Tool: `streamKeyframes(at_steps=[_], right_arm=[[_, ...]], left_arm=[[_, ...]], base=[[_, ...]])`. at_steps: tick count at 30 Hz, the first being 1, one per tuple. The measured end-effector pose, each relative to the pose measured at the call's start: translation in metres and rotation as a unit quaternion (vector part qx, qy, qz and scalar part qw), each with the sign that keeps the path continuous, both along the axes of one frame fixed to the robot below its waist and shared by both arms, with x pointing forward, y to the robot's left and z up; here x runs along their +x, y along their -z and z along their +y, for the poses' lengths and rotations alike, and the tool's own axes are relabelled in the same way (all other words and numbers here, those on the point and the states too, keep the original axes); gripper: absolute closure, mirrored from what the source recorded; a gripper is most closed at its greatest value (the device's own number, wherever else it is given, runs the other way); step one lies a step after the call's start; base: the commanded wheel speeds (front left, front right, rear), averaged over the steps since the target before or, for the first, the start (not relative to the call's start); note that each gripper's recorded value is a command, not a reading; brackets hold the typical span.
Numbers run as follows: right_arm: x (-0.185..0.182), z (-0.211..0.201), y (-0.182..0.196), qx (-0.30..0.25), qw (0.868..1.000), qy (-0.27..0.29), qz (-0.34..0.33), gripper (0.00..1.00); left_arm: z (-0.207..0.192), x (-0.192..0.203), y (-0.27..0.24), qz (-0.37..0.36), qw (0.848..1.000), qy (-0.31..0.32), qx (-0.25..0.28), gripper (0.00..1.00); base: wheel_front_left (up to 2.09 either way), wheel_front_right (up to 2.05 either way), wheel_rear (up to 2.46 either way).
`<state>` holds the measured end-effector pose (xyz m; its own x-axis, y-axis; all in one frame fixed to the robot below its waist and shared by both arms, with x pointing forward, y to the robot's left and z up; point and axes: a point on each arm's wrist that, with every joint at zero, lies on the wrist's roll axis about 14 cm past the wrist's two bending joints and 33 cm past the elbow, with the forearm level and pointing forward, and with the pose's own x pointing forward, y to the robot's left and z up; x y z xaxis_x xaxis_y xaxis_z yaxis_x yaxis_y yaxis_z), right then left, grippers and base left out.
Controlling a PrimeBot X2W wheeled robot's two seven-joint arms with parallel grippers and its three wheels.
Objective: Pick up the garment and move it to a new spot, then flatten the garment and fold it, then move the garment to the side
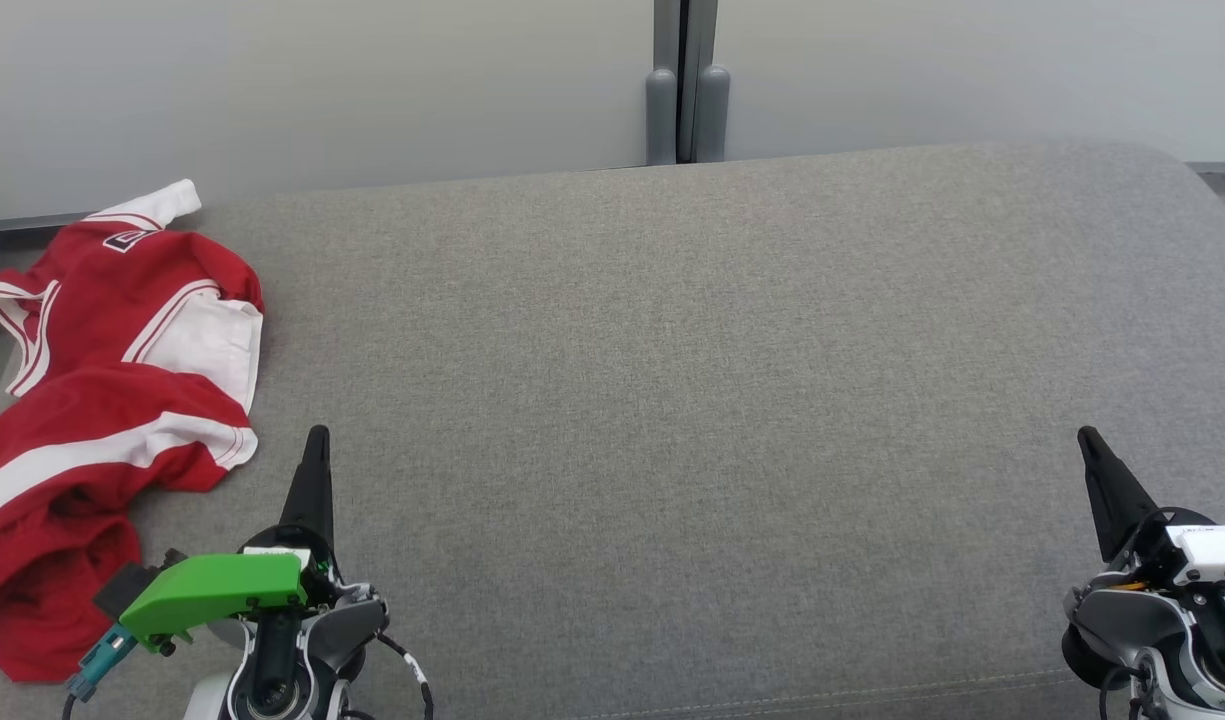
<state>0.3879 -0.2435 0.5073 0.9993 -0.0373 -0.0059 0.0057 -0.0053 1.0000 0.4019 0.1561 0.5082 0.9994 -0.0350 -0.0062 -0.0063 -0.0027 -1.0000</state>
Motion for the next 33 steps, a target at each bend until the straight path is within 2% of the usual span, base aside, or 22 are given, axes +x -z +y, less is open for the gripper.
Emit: streamKeyframes(at_steps=[33], right_arm=[[0.0,0.0,0.0,0.0,1.0,0.0,0.0,1.0]], left_arm=[[-0.0001,0.0,0.0,0.0,1.0,0.0,0.0,1.0]], base=[[0.0,0.0,0.0]])
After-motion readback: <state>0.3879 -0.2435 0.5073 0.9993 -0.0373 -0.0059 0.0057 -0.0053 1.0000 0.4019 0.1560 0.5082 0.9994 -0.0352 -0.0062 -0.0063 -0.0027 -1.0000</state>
